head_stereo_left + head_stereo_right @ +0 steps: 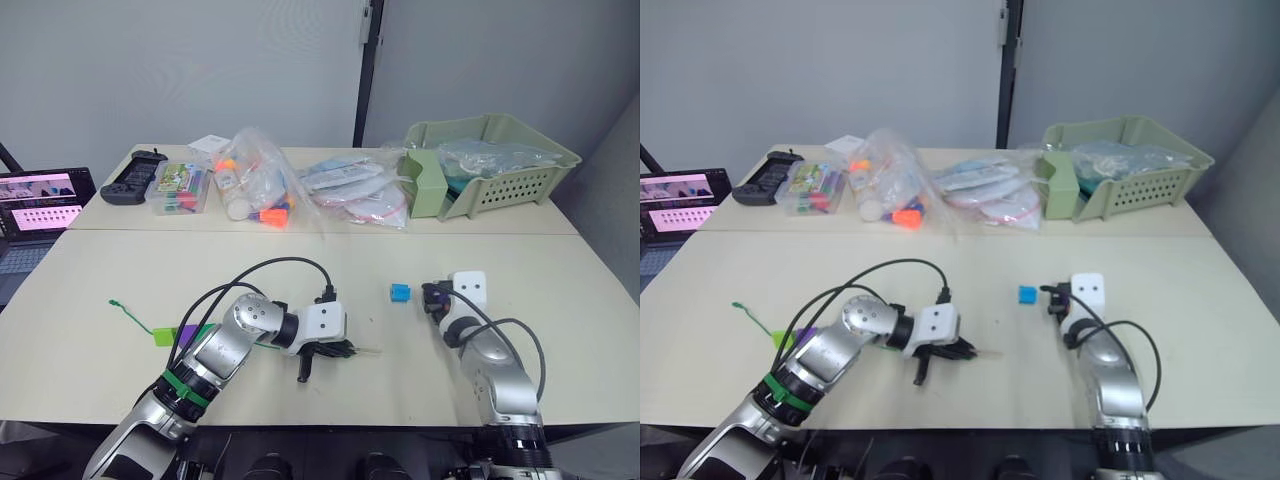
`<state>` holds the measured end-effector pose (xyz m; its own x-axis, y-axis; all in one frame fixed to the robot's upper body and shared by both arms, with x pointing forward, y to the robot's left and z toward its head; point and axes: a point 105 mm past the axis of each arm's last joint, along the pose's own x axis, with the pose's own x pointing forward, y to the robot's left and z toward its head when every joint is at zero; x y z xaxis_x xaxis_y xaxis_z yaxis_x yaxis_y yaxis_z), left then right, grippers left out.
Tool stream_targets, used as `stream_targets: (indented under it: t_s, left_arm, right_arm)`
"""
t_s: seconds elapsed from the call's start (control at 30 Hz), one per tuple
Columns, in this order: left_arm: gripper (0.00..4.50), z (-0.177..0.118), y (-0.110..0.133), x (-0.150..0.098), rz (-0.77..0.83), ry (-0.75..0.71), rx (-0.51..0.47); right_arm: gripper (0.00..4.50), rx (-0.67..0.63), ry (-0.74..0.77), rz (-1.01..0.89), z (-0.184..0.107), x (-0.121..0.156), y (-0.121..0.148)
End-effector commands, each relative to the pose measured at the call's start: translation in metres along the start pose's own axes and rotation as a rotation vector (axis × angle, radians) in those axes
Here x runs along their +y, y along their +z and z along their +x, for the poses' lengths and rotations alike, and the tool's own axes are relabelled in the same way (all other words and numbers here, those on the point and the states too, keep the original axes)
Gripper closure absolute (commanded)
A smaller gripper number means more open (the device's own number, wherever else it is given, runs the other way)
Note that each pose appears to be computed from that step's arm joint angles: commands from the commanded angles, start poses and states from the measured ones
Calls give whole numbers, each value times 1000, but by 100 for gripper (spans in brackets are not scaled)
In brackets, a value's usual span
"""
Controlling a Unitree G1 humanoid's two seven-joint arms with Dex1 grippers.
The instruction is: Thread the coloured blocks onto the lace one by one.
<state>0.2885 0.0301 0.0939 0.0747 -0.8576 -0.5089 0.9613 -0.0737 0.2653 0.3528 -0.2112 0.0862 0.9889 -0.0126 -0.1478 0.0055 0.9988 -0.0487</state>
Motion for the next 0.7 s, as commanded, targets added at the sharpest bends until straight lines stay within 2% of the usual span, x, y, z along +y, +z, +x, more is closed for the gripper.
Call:
stream_targets:
  t_s: [0.03, 0.17, 0.3, 0.4, 0.7]
  left_arm:
    - [450, -4, 12, 4, 35, 13, -32]
    - [450, -6, 11, 3, 33, 12, -34]
    - [450, -8, 9, 5, 27, 19, -28]
    - [450, -11, 8, 5, 26, 23, -23]
    - [450, -16, 7, 5, 32, 25, -3]
  right_arm:
    - [328, -99, -21, 14, -15, 0, 30]
    - [328, -131, 9, 22, -59, 33, 43]
    - [328, -69, 48, 52, -92, 65, 28]
    - [328, -13, 36, 58, -97, 76, 8]
    - [328, 90, 63, 124, -91, 96, -30]
